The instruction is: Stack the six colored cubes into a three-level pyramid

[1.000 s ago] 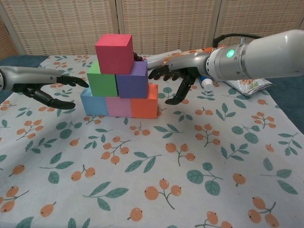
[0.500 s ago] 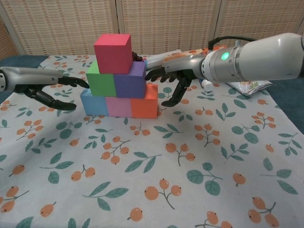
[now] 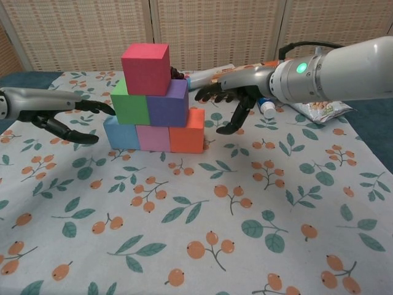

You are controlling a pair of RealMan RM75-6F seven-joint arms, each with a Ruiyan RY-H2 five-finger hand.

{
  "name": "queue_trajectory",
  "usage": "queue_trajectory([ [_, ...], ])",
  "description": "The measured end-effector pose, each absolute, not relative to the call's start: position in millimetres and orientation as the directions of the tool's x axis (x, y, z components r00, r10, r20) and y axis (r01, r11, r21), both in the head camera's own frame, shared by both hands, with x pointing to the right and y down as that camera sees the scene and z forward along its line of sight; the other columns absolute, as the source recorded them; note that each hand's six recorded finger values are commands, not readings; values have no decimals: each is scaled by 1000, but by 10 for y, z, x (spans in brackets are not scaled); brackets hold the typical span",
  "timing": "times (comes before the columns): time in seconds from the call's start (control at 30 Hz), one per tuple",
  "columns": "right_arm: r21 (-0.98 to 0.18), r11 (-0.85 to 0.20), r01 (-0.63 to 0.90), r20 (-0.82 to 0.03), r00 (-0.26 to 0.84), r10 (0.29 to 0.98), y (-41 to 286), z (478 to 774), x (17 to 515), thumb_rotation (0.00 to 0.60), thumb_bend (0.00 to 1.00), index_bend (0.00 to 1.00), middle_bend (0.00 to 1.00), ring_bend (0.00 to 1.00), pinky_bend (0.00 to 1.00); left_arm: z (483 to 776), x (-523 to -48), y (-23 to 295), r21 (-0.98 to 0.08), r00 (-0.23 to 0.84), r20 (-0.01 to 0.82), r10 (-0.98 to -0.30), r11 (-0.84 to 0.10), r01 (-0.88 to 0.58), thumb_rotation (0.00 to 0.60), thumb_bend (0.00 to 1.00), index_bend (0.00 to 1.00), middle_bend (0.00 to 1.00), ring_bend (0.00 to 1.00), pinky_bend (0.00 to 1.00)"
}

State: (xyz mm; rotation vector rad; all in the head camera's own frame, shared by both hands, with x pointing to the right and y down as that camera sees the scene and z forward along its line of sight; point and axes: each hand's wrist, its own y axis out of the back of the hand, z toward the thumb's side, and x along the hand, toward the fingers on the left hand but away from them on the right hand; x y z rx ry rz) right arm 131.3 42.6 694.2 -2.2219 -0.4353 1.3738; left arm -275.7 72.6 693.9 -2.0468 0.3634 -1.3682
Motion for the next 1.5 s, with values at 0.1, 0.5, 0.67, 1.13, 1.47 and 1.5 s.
queue_trajectory([
  [0.1,-563,-826,17,-739,438,512,414,6903,1358,600,306,0,0,0,0,6924,-2783,723,-646,415,721,-555,-755,114,202,285,26,0,0,0],
  [0.5,-640,-763,90,-698,348,626,213,6502,2027,600,306,0,0,0,0,6671,-3286,649,-694,331,679,-655,-720,-1,289,285,26,0,0,0],
  [0.67,-690,-713,124,-663,287,691,212,6279,2495,600,307,0,0,0,0,6518,-3587,646,-727,279,646,-711,-684,-61,496,285,26,0,0,0],
  [1.13,-901,-397,174,-372,161,914,801,5715,3692,600,306,0,0,0,0,6004,-4483,1073,-893,99,424,-900,-434,-122,600,296,101,4,0,0],
  [1.47,-938,-288,192,-285,48,957,1830,5489,4378,600,306,0,0,0,0,5835,-4679,1828,-920,65,371,-926,-376,-110,600,295,101,1,0,0],
  [1.5,-939,-282,194,-279,42,959,1900,5475,4399,600,306,0,0,0,0,5824,-4668,1894,-922,65,368,-928,-373,-106,600,295,100,1,0,0],
])
